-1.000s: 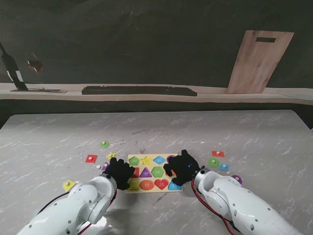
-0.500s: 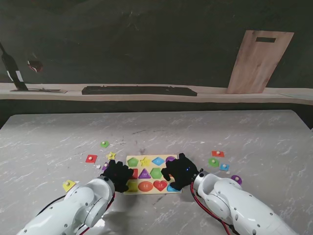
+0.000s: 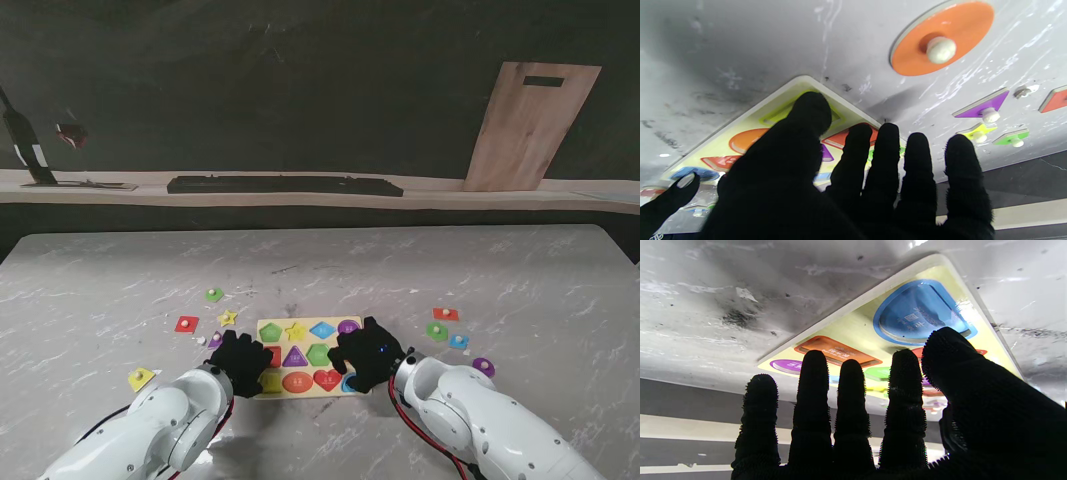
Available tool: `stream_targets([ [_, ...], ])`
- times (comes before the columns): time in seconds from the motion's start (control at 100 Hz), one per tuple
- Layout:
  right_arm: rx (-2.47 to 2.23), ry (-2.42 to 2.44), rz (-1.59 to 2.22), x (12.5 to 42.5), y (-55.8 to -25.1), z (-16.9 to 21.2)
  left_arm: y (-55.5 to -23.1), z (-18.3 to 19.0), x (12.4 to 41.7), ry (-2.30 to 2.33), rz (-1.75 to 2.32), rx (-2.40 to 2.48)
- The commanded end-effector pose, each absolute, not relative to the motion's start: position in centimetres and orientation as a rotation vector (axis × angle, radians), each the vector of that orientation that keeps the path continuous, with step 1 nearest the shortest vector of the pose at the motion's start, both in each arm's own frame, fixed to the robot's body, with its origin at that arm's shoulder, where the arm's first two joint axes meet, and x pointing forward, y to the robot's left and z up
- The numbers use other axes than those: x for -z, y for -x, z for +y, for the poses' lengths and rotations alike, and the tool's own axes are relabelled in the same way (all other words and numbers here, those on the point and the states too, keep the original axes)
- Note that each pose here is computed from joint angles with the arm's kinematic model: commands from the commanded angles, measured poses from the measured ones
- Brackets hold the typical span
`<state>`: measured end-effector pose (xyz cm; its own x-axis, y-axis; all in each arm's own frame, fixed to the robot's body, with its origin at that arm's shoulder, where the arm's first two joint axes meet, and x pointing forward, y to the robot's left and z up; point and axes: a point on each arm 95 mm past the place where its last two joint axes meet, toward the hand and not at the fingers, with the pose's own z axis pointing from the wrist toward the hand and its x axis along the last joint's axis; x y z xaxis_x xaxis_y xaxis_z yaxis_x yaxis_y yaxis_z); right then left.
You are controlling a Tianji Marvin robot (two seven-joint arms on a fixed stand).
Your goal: Fit puzzle pieces into a puzzle board
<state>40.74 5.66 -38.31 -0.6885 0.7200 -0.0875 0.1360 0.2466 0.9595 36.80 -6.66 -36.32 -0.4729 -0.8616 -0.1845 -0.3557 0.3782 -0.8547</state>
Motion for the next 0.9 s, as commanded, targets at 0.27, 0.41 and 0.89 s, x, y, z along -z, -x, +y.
stream_targets([
  [0.27,-1.424,-0.82,2.067,40.1,-38.5,4.9,-35.4,-6.0,38.1,1.05,2.052,0.99],
  [0.41,-1.424,-0.828,2.077,40.2,-38.2,4.8,-35.3,-5.9,38.0,1.044,2.049,0.99],
  [0.89,-1.418,-0.836,2.103,40.1,-37.6,4.5,-34.8,-6.1,37.9,1.075,2.067,0.998],
])
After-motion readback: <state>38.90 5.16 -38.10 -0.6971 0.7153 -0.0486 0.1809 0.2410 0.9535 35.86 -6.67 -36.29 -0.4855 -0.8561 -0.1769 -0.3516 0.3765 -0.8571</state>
